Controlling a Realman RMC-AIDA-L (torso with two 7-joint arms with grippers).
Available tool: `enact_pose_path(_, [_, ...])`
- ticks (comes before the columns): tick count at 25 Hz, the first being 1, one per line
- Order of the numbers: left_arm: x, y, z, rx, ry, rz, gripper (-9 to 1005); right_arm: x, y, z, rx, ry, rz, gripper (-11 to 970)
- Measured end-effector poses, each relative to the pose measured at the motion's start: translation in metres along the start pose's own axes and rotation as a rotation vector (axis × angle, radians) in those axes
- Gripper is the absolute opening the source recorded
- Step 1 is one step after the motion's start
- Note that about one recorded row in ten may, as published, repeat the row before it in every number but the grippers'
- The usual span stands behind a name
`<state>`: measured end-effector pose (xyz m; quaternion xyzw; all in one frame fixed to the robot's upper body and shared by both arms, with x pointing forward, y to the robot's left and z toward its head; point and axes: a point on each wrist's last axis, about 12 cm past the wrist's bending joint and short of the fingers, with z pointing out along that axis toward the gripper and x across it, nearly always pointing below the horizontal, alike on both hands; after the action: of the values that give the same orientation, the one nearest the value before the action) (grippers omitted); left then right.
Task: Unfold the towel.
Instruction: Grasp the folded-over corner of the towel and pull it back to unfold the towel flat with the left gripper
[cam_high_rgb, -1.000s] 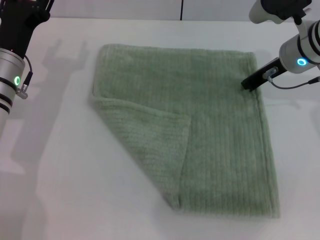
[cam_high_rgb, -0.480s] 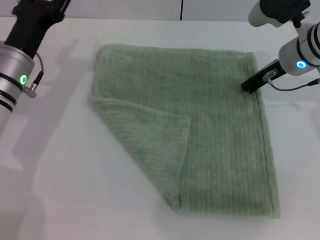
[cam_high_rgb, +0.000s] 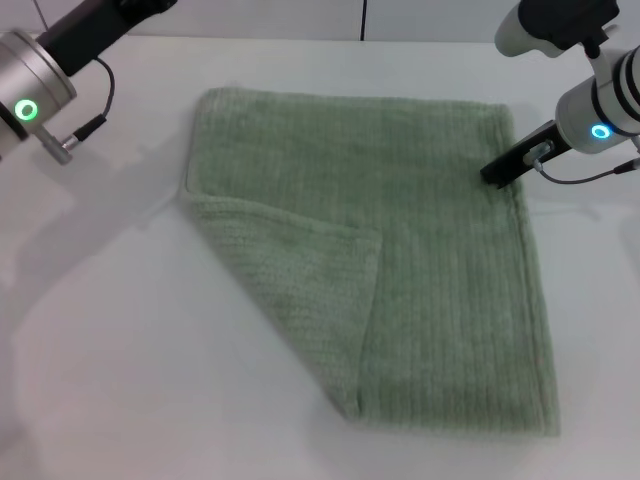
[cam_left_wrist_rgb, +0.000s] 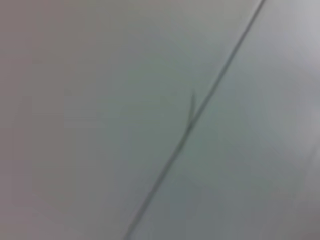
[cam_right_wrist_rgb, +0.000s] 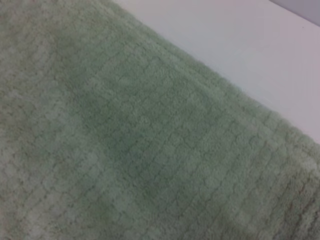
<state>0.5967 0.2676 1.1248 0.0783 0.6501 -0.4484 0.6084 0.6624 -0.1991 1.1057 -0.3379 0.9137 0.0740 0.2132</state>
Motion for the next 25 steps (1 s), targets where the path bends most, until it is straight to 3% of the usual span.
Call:
enact_pose_path(4, [-0.005, -0.003, 0.000, 0.031, 0.036, -0.032, 739, 0.000, 0.000, 0.000, 0.002, 0.000, 0.000, -1])
enact_pose_path(6, [-0.015, -0.014, 0.004, 0.111, 0.197, -0.045, 739, 0.000, 0.000, 0.000, 0.002, 0.000, -0.001, -1])
enact_pose_path(11, [-0.012, -0.024, 0.013, 0.146, 0.372, -0.006, 739, -0.001, 0.000, 0.000, 0.004, 0.001, -0.004, -1])
enact_pose_path(16, [0.001, -0.038, 0.026, 0.193, 0.605, 0.095, 739, -0.001, 0.000, 0.000, 0.004, 0.000, -0.005, -1])
enact_pose_path(25, [0.035, -0.053, 0.043, 0.255, 0.819, 0.240, 739, 0.000, 0.000, 0.000, 0.003, 0.001, -0.004, -1])
